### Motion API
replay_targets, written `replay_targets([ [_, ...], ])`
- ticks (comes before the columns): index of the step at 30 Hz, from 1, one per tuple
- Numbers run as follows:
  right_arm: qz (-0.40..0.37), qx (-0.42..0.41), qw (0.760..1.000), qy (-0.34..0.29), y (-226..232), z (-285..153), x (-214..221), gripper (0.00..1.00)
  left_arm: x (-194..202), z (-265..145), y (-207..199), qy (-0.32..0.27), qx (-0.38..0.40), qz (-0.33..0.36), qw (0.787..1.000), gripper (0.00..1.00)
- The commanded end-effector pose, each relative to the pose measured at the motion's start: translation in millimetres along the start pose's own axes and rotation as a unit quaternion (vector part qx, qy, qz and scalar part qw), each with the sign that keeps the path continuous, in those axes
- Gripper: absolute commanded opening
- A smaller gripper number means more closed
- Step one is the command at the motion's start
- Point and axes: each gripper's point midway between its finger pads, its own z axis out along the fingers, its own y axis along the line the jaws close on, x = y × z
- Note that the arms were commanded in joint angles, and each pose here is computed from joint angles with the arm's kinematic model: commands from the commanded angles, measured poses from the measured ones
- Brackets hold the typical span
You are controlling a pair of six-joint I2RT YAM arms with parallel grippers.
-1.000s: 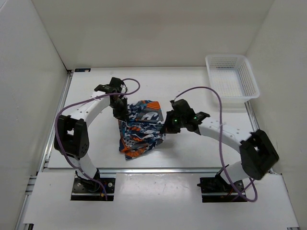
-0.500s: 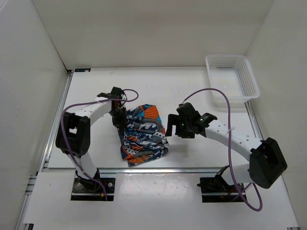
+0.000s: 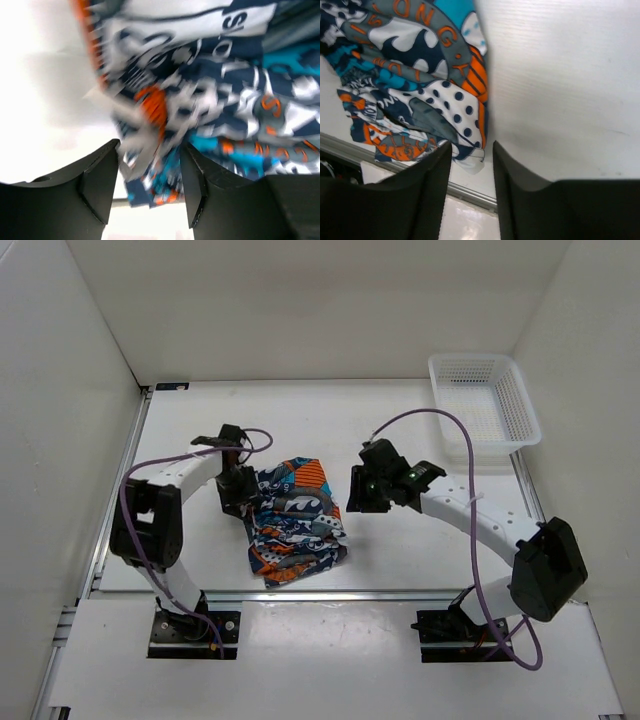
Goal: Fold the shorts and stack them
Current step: Fold the shorts
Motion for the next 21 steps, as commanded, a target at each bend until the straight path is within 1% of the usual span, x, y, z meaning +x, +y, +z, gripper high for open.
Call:
replay_targets([
  [1,-0.033,-0.024,0.999,0.009,23,4,-5,0.41,-30,-71,-4,-0.101,0.024,-0.01,0.995,0.62],
  [2,-0.041,-0.037,0.998,0.012,34,6,-4,0.29,-31,-79,2,-0.106,0.018,-0.018,0.994,0.62],
  [4,-0.056,-0.056,0.996,0.03,48,20,3,0.19,-37,-90,2,-0.121,0.024,-0.018,0.992,0.62],
  [5,-0.063,-0.059,0.996,0.036,54,26,7,0.12,-38,-91,5,-0.122,0.023,-0.023,0.992,0.62],
  [8,-0.072,-0.061,0.993,0.065,61,55,21,0.07,-33,-80,11,-0.106,0.018,-0.029,0.994,0.6],
  [9,-0.075,-0.054,0.992,0.085,59,70,33,0.05,-30,-74,13,-0.096,0.013,-0.03,0.995,0.6],
  [10,-0.077,-0.056,0.991,0.09,63,77,39,0.05,-25,-67,13,-0.088,0.016,-0.035,0.995,0.6],
  [13,-0.082,-0.031,0.988,0.13,54,101,68,0.01,-23,-66,15,-0.09,0.017,-0.035,0.995,0.59],
  [15,-0.078,-0.016,0.988,0.133,48,105,70,0.01,-23,-68,14,-0.094,0.02,-0.034,0.995,0.59],
  [16,-0.075,-0.009,0.989,0.127,48,101,65,0.01,-23,-68,14,-0.094,0.02,-0.034,0.995,0.59],
  [17,-0.076,-0.009,0.991,0.106,52,90,54,0.01,-25,-71,16,-0.099,0.021,-0.038,0.994,0.59],
  [18,-0.079,0.011,0.994,0.079,48,84,40,0.01,-25,-71,16,-0.099,0.021,-0.038,0.994,0.59],
  [19,-0.079,0.021,0.995,0.063,50,72,29,0.02,-22,-68,18,-0.094,0.019,-0.039,0.995,0.59],
  [20,-0.085,0.019,0.996,0.033,54,55,12,0.06,-23,-68,19,-0.096,0.015,-0.039,0.994,0.59],
  [21,-0.085,0.026,0.996,0.014,55,45,2,0.17,-20,-66,20,-0.092,0.013,-0.046,0.995,0.56],
])
